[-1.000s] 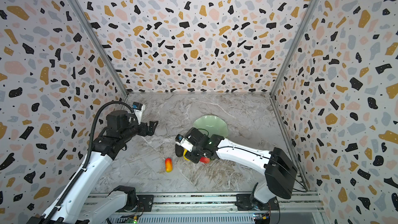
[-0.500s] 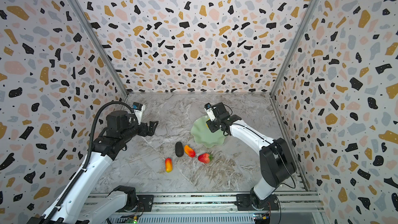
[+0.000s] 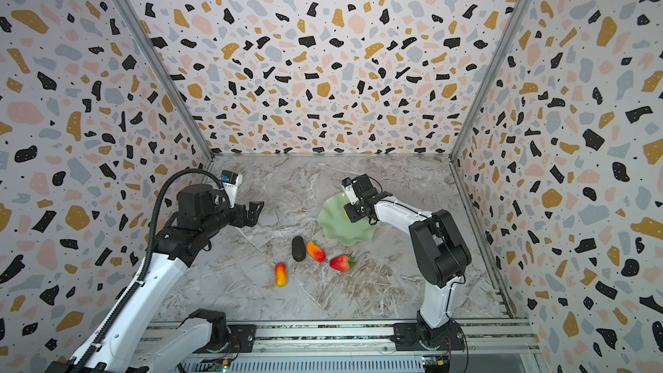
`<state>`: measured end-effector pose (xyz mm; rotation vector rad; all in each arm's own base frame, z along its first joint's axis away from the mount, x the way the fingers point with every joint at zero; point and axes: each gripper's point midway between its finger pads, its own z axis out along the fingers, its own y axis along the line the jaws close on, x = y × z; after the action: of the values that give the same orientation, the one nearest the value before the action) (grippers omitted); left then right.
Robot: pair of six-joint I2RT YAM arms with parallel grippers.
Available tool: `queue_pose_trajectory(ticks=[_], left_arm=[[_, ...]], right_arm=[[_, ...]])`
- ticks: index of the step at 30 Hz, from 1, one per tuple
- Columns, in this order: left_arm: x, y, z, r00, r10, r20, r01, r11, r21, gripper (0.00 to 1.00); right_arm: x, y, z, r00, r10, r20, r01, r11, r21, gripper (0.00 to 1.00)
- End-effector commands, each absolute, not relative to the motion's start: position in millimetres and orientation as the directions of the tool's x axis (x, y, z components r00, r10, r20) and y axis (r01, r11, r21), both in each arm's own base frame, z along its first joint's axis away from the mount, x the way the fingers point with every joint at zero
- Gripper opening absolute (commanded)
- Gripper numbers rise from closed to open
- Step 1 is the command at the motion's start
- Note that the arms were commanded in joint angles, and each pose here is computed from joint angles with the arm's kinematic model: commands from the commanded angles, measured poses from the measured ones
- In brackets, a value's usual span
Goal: Place and organize the fake fruits in the fruit bowl
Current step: 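Carry the yellow apple into the green bowl and open the right gripper, then move the right gripper to the dark avocado and grasp it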
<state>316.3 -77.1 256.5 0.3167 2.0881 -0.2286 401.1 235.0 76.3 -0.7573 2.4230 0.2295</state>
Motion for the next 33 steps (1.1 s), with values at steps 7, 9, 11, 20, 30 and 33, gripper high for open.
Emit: queue_pose_trajectory(ticks=[7,9,11,20,30,33], left_arm=[[317.9,-76.0,261.5,-0.464,0.129,-0.876,0.321,0.947,-0.030,1.00],[318.3,-75.9,261.2,-0.465,0.129,-0.876,0.321,0.947,-0.031,0.99],[318.5,-76.2,260.8,-0.466,0.128,-0.875,0.322,0.946,-0.033,1.00],[320.0,-74.2,260.4,-0.469,0.124,-0.874,0.316,0.948,-0.035,1.00],[319.4,-73.2,260.6,-0.468,0.122,-0.875,0.313,0.949,-0.035,1.00],[319.2,-73.1,262.3,-0.463,0.122,-0.878,0.313,0.949,-0.033,1.00]], right_arm=[[412.2,243.8,93.1,-0.648,-0.436,-0.624,-0.562,0.827,0.006,0.46],[411.6,243.7,97.8,-0.642,-0.440,-0.627,-0.565,0.825,0.001,0.57],[411.7,243.1,106.6,-0.632,-0.441,-0.637,-0.566,0.825,-0.010,0.69],[385.7,270.1,183.4,-0.475,-0.531,-0.702,-0.651,0.749,-0.125,0.95],[276.8,393.6,164.7,-0.342,-0.691,-0.637,-0.866,0.494,-0.071,0.99],[261.7,414.6,147.4,-0.333,-0.728,-0.599,-0.876,0.474,-0.089,0.99]])
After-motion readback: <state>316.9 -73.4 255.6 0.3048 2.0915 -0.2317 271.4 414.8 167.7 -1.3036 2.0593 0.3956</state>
